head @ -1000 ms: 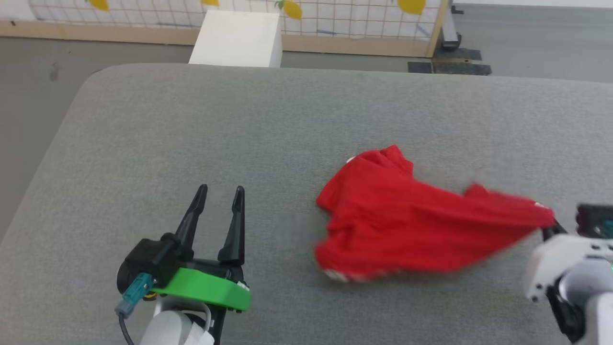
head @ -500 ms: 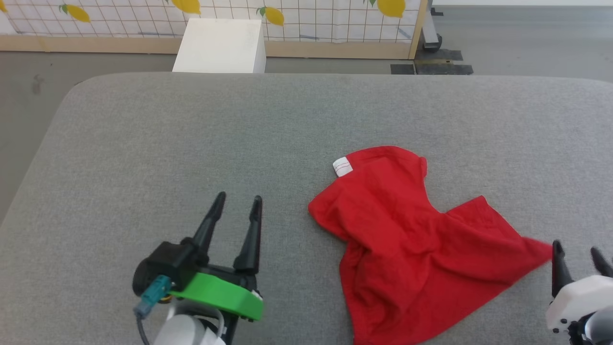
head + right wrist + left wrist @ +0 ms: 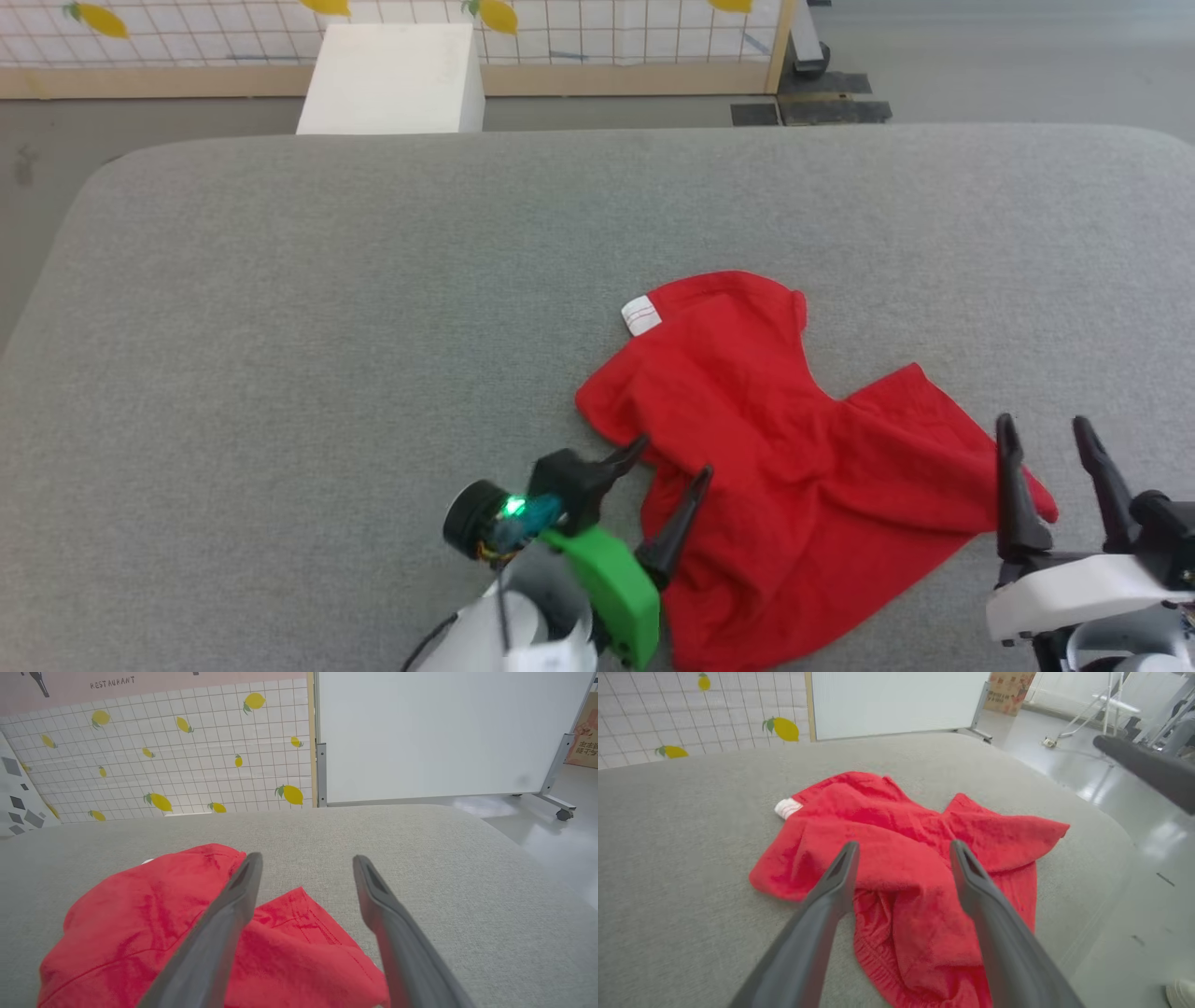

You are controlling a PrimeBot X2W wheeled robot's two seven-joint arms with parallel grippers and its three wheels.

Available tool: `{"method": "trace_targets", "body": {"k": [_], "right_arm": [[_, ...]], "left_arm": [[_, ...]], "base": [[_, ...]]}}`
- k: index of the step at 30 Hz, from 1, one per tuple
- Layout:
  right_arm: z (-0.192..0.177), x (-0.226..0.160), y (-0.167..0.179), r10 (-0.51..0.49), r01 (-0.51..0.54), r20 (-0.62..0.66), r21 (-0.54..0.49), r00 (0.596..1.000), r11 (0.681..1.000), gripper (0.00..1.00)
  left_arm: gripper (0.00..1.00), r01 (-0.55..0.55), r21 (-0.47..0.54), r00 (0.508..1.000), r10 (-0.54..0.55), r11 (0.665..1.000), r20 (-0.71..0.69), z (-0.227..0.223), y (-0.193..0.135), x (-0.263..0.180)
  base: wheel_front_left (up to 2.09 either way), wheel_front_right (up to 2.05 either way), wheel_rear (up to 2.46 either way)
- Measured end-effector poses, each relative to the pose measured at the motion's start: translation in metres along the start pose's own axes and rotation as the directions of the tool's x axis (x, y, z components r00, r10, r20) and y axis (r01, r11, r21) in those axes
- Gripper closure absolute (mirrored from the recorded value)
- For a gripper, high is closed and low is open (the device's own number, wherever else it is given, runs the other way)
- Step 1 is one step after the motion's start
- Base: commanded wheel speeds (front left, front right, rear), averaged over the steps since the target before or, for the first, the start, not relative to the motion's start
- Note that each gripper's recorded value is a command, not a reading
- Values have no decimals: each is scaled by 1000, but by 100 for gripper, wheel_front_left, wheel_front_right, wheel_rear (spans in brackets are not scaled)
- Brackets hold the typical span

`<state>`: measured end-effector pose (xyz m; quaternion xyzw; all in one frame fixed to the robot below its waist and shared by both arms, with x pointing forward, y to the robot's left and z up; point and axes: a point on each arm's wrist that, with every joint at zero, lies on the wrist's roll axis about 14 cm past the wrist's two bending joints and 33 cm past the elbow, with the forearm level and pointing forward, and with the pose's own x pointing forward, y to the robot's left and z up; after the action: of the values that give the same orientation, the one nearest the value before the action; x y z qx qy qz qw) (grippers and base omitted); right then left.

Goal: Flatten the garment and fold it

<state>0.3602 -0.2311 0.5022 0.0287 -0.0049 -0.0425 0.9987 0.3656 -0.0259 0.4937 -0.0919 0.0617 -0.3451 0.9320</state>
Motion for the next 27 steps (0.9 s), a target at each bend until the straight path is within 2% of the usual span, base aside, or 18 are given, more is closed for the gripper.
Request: {"method": "trace_targets", "body": {"k": [3, 5, 9, 16, 17, 18, 19, 21, 24, 27], "right_arm": [[-1, 0, 6, 17, -17, -1, 9, 1000, 1000, 0], [0, 2, 10, 28, -28, 0, 14, 1000, 1000, 0], [2, 8, 15, 38, -39, 11, 23, 999, 999, 0], [-4, 11, 11, 22, -22, 4, 41, 1000, 999, 0], [-5, 11, 10, 18, -18, 0, 42, 1000, 999, 0], [-8, 11, 9, 14, -14, -7, 43, 1000, 999, 0], [-10, 11, 7, 10, -9, -12, 43, 1000, 999, 0], [-13, 11, 5, 3, -2, -18, 50, 1000, 999, 0], [-17, 12, 5, -1, 2, -26, 56, 1000, 998, 0], [-18, 17, 7, 8, -7, -24, 55, 1000, 998, 0]], "left_arm": [[0, 26, 23, 988, -22, 999, -155, -25, 1, 11], [0, 30, 39, 960, -18, 999, -279, -46, 7, 14], [0, 32, 66, 871, 5, 997, -491, -83, 19, 16], [0, 92, 119, 699, 21, 989, -715, -114, 27, 23], [44, 103, 118, 687, 15, 988, -727, -115, 26, 25], [69, 114, 115, 681, 7, 987, -732, -114, 25, 29], [100, 122, 115, 683, 1, 986, -731, -112, 25, 33], [100, 124, 121, 698, 0, 985, -716, -107, 29, 40], [100, 50, 147, 756, 58, 988, -652, -90, 52, 57], [100, -81, 194, 802, 180, 978, -570, -61, 97, 72]], "base": [[0, 0, 0], [0, 0, 0], [0, 0, 0], [0, 0, 0], [0, 0, 0], [0, 0, 0], [0, 0, 0], [0, 0, 0], [0, 0, 0], [0, 0, 0]]}}
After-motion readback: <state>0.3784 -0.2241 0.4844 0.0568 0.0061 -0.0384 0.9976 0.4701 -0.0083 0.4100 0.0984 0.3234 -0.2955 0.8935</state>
